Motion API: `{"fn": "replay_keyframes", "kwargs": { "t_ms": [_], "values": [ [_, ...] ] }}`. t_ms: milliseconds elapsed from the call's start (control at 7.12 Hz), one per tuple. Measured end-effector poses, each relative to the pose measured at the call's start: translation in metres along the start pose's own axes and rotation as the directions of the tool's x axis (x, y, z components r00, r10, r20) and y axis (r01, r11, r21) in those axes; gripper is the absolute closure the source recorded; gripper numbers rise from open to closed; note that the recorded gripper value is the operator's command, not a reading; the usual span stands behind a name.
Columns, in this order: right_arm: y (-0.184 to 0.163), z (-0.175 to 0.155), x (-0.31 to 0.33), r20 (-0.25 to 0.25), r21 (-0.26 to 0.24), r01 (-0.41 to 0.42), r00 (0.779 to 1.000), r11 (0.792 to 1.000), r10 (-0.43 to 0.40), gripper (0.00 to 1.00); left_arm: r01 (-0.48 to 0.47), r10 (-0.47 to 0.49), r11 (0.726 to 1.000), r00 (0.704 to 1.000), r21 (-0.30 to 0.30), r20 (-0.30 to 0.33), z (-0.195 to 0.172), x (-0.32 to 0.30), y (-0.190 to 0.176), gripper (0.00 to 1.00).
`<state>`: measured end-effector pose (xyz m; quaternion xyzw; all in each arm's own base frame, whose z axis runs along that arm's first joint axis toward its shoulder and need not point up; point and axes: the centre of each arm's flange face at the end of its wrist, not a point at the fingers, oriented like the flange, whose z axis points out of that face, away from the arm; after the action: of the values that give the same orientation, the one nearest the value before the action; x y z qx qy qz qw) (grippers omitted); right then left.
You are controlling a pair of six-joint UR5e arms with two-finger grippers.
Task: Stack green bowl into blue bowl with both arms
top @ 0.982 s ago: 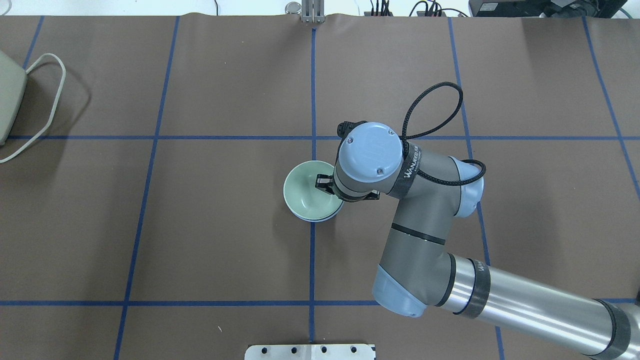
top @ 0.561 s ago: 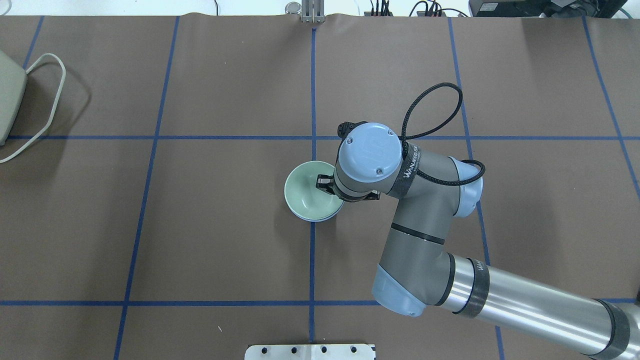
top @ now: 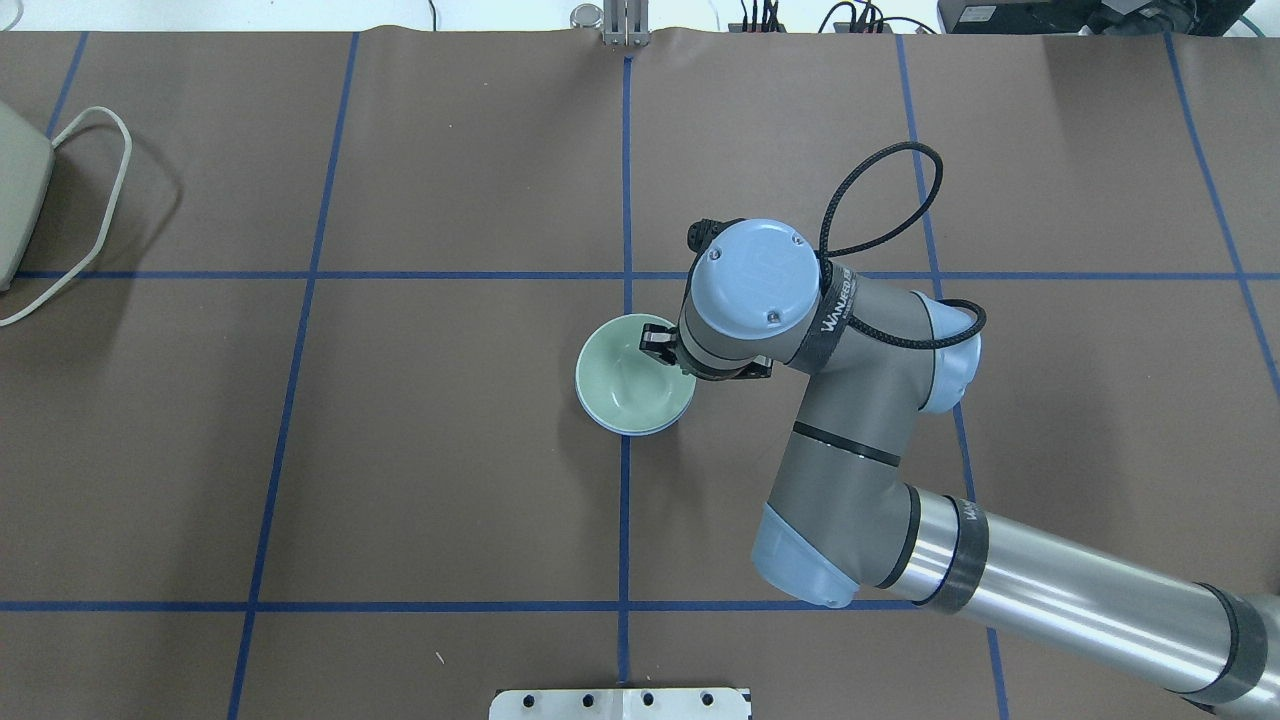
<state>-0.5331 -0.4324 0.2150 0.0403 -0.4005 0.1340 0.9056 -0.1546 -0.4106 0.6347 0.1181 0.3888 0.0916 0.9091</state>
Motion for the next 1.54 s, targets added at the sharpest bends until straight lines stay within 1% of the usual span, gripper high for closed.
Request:
{"fn": "replay_keyframes", "kwargs": {
  "t_ms": [140, 281, 421, 561, 702, 842, 982, 1123, 1263, 1544],
  "values": [
    [-0.016, -0.006, 0.005, 0.001, 0.013, 0.0, 1.0, 1.0, 0.0, 0.0, 0.021, -0.021, 1.0, 1.0, -0.001, -0.001, 0.0, 0.0, 0.0, 0.02],
    [-0.039, -0.015, 0.014, 0.002, 0.025, 0.006, 1.0, 1.0, -0.006, 0.0, 0.082, -0.082, 0.997, 0.997, 0.001, -0.001, 0.0, 0.0, 0.0, 0.02],
    [-0.07, -0.027, 0.031, 0.002, 0.025, 0.02, 1.0, 0.999, -0.02, 0.0, 0.17, -0.17, 0.985, 0.985, 0.008, 0.0, 0.0, 0.003, -0.003, 0.02],
    [-0.104, -0.042, 0.053, 0.007, 0.016, 0.046, 0.999, 0.999, -0.047, 0.0, 0.235, -0.235, 0.972, 0.972, 0.019, 0.004, 0.003, 0.01, -0.01, 0.02],
    [-0.137, -0.056, 0.079, 0.012, 0.007, 0.084, 0.996, 0.996, -0.084, 0.0, 0.257, -0.257, 0.966, 0.966, 0.026, 0.009, 0.01, 0.019, -0.02, 0.02],
    [-0.169, -0.067, 0.113, 0.01, -0.003, 0.129, 0.992, 0.992, -0.129, 0.0, 0.235, -0.235, 0.972, 0.972, 0.019, 0.019, 0.021, 0.029, -0.027, 0.02],
    [-0.198, -0.077, 0.156, 0.011, -0.021, 0.16, 0.987, 0.987, -0.16, 0.0, 0.188, -0.189, 0.982, 0.981, 0.009, 0.034, 0.029, 0.035, -0.029, 0.02],
    [-0.222, -0.089, 0.205, 0.012, -0.038, 0.173, 0.985, 0.984, -0.173, 0.0, 0.142, -0.142, 0.99, 0.989, -0.003, 0.041, 0.035, 0.04, -0.03, 0.02],
    [-0.241, -0.099, 0.267, 0.005, -0.055, 0.193, 0.981, 0.98, -0.193, 0.0, 0.103, -0.102, 0.994, 0.994, -0.019, 0.042, 0.042, 0.045, -0.032, 0.02],
    [-0.263, -0.12, 0.408, -0.024, -0.088, 0.247, 0.968, 0.965, -0.25, 0.0, 0.076, -0.074, 0.996, 0.996, -0.041, 0.04, 0.05, 0.05, -0.032, 0.02]
  ]
}}
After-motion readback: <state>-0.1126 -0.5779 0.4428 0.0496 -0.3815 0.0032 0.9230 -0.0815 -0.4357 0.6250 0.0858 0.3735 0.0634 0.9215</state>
